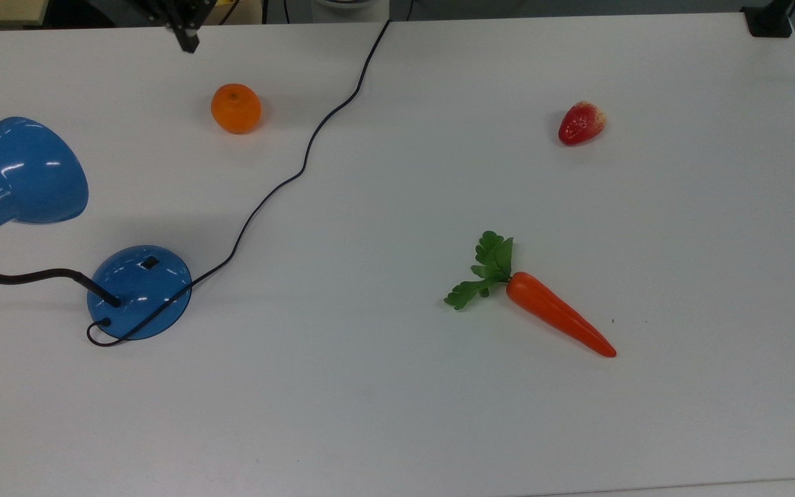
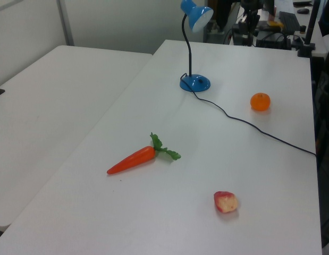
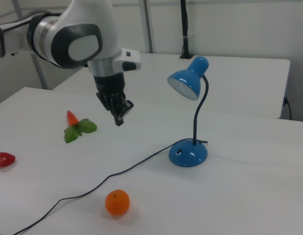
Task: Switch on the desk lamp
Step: 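Move the gripper over the blue lamp base and lower it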
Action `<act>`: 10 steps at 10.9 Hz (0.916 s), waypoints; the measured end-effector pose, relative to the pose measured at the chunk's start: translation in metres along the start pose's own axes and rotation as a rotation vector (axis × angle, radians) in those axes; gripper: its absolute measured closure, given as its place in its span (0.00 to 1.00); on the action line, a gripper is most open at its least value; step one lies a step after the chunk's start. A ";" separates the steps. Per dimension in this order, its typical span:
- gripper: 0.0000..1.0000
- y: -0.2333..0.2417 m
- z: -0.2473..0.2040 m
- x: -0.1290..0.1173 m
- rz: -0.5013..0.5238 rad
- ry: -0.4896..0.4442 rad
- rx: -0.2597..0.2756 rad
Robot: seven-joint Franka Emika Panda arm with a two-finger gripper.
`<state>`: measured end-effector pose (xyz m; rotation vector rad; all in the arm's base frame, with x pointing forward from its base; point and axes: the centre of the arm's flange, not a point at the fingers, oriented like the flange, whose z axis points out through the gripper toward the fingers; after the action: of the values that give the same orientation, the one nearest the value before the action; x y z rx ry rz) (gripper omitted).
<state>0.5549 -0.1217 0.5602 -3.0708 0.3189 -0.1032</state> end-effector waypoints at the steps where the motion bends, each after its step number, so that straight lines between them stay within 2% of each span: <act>1: 0.99 0.002 0.003 0.003 0.004 0.026 -0.002; 5: 0.99 0.012 0.026 0.017 0.038 0.120 -0.009; 10: 0.99 0.017 0.076 0.054 0.166 0.287 -0.017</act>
<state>0.6096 -0.1461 0.4871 -3.0272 0.5877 -0.5379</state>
